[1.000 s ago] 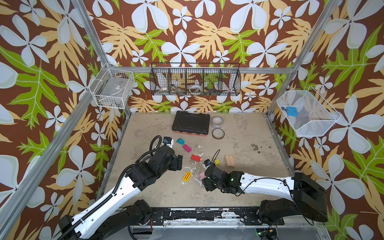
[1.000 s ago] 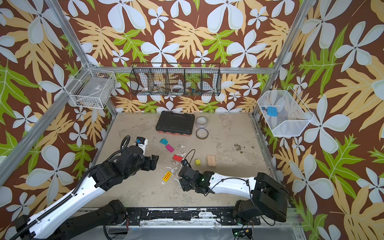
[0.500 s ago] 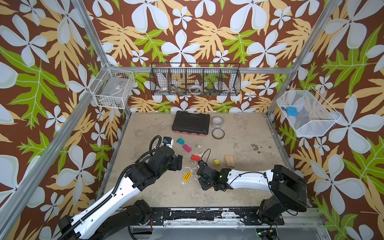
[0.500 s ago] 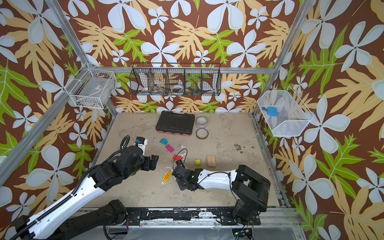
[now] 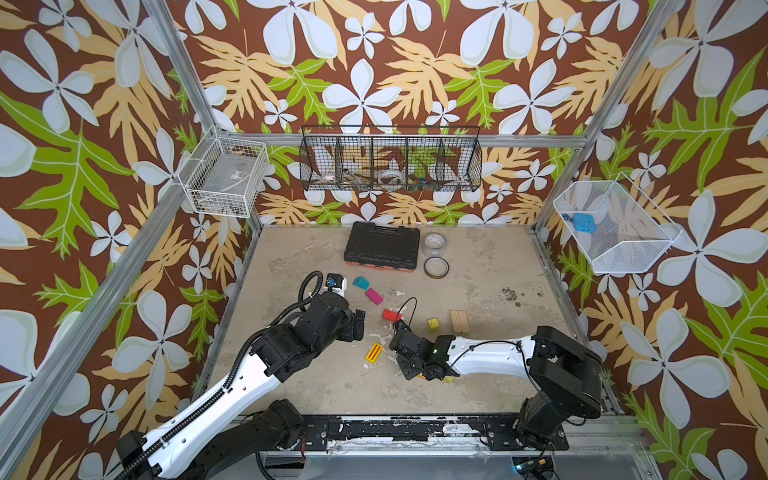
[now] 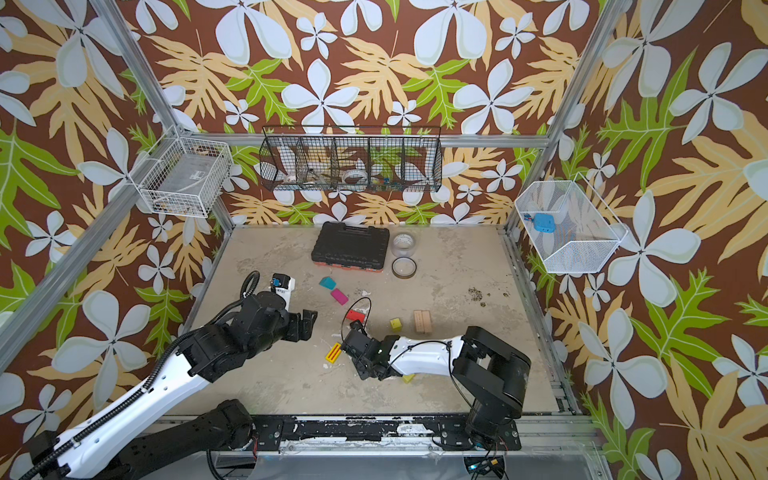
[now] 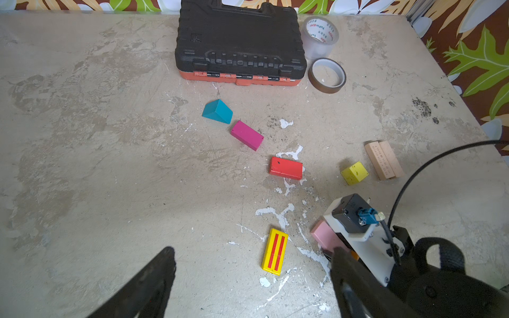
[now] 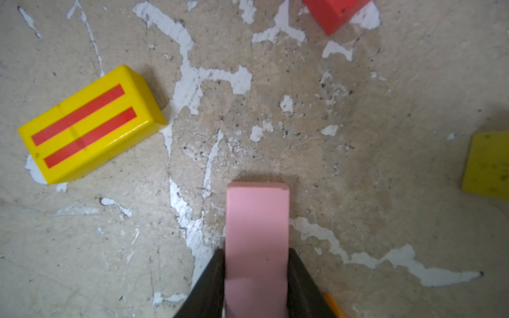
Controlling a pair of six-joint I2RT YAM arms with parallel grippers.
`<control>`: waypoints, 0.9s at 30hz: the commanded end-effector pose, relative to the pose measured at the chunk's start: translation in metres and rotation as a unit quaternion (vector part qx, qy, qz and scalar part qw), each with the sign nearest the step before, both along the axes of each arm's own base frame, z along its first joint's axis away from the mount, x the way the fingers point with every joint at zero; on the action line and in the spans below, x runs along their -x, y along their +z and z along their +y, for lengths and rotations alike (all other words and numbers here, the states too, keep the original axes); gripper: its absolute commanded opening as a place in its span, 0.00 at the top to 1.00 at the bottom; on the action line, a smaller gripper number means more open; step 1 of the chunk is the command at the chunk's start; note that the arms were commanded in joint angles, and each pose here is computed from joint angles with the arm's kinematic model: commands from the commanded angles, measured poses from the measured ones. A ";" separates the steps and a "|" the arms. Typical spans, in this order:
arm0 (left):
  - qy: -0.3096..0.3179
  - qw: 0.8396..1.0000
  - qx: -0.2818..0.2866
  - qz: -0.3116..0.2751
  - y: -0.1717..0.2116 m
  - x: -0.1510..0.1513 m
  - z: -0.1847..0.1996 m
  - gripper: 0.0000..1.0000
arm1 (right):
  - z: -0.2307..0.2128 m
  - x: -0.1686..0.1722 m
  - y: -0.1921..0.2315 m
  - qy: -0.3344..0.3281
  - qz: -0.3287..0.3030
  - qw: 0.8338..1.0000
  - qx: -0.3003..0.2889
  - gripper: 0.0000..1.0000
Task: Build the wood block tower
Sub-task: 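Lower the right gripper over the pink block and grasp it, then carry the pink block toward the two wood bars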
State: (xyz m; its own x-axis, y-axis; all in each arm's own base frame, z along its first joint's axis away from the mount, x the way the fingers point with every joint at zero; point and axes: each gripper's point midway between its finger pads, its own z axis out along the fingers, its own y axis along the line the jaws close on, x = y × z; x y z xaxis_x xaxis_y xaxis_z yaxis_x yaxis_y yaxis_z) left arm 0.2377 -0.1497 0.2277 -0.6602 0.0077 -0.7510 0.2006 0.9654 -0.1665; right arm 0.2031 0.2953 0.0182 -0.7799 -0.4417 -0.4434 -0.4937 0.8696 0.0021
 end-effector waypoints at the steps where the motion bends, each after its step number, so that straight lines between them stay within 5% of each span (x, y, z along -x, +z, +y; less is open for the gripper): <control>1: 0.000 1.000 0.000 -0.009 0.003 -0.002 0.000 0.10 | -0.003 -0.002 0.001 -0.007 -0.003 1.000 0.008 0.70; 14: 0.000 1.000 -0.001 -0.009 0.002 -0.002 0.000 0.10 | -0.038 -0.016 0.044 -0.051 -0.033 0.997 -0.045 0.75; 27: 0.003 1.000 0.000 -0.010 0.003 -0.002 0.001 0.11 | -0.100 -0.005 0.011 -0.095 -0.003 0.995 0.014 0.77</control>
